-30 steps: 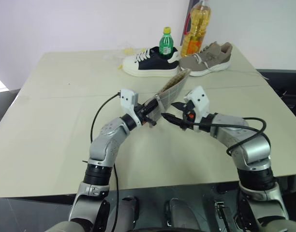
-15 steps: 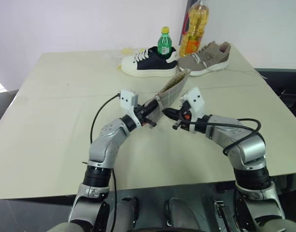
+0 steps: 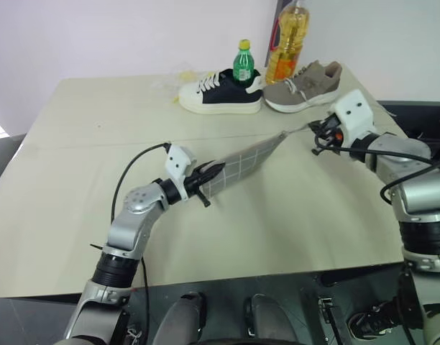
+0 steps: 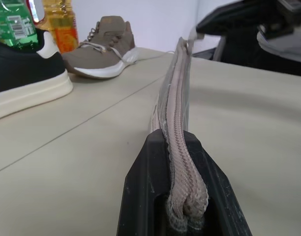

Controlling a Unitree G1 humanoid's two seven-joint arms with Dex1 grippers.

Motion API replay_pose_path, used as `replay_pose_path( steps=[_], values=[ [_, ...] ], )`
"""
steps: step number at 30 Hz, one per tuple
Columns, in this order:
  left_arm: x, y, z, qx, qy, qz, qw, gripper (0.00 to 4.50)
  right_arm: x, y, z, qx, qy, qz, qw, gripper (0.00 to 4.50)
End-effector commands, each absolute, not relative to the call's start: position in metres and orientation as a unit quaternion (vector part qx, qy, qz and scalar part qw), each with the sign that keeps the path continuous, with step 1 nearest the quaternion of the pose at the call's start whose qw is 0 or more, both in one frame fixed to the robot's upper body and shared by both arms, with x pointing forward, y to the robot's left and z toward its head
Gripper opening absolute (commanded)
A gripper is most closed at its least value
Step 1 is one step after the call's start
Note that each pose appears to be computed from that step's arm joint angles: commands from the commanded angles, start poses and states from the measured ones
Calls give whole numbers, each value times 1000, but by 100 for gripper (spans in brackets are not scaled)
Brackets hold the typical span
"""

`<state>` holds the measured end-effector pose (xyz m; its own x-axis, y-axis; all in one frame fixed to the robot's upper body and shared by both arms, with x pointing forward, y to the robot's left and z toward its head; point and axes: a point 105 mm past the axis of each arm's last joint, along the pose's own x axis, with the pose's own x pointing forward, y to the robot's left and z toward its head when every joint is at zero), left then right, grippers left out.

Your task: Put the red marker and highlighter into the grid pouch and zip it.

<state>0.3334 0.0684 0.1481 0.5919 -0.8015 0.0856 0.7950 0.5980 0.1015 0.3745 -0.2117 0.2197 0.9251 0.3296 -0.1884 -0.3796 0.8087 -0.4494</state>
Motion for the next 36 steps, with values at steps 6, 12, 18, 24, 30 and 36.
replay_pose_path(
  steps=[6,12,18,24,30,36],
  values=[
    [324,75,146,53,-59,-458,886,0,361,-201,211,-305,54,247,918,1],
    [305,66,143,53,-40,-501,863,211,335,-211,193,-296,96,316,896,231],
    [281,83,129,57,14,-509,859,306,321,-247,186,-271,119,304,906,331],
    [272,138,104,46,71,-404,911,306,327,-275,188,-176,71,238,953,331],
    [269,194,88,41,91,-279,955,306,321,-284,161,-117,87,225,963,331],
    [262,216,84,46,92,-241,965,306,318,-290,135,-110,118,207,965,331]
  ],
)
